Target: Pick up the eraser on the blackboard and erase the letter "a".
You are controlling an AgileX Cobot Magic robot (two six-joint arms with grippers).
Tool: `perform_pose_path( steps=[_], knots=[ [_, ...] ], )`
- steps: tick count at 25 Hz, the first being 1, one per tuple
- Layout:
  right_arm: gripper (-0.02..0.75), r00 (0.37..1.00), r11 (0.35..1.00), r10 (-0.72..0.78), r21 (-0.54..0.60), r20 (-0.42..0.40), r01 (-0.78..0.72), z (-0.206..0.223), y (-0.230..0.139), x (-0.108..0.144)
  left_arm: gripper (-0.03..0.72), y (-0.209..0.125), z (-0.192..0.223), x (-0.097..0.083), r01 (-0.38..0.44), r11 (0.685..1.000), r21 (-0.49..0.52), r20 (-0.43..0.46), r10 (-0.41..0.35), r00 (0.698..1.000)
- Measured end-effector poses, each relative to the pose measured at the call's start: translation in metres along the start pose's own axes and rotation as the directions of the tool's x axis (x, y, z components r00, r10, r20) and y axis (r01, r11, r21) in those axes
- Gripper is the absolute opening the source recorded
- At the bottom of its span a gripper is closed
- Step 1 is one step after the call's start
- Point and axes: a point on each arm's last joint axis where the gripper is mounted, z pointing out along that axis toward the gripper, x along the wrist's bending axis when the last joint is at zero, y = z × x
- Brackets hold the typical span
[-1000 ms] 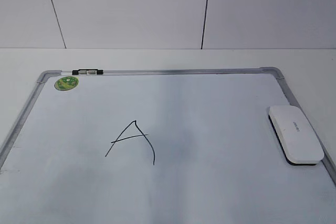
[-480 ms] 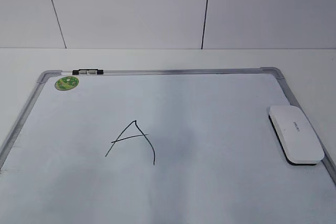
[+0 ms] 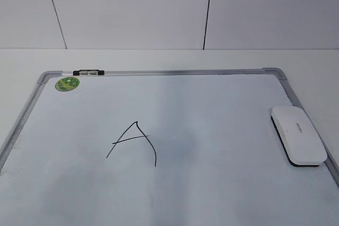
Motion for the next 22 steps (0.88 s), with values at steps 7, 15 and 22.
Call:
perform_pose_path(
  steps=[7, 15, 22],
  knots=[
    [0.592, 0.996, 0.997, 0.056, -0.054, 0.075, -0.052, -0.0080, -0.0059, 0.0000, 0.482, -0.0015, -0.0023, -0.0006, 0.045, 0.999, -0.023, -0.078, -0.046, 0.996],
    [0.592, 0.995, 0.997, 0.055, -0.056, 0.086, -0.051, -0.0083, -0.0062, -0.0006, 0.470, -0.0029, -0.0040, -0.0008, 0.043, 0.998, -0.038, -0.083, -0.046, 0.995],
    [0.593, 0.994, 0.997, 0.054, -0.060, 0.090, -0.049, -0.0086, -0.0062, -0.0009, 0.447, -0.0029, -0.0041, -0.0008, 0.036, 0.999, -0.038, -0.070, -0.038, 0.997]
  ],
)
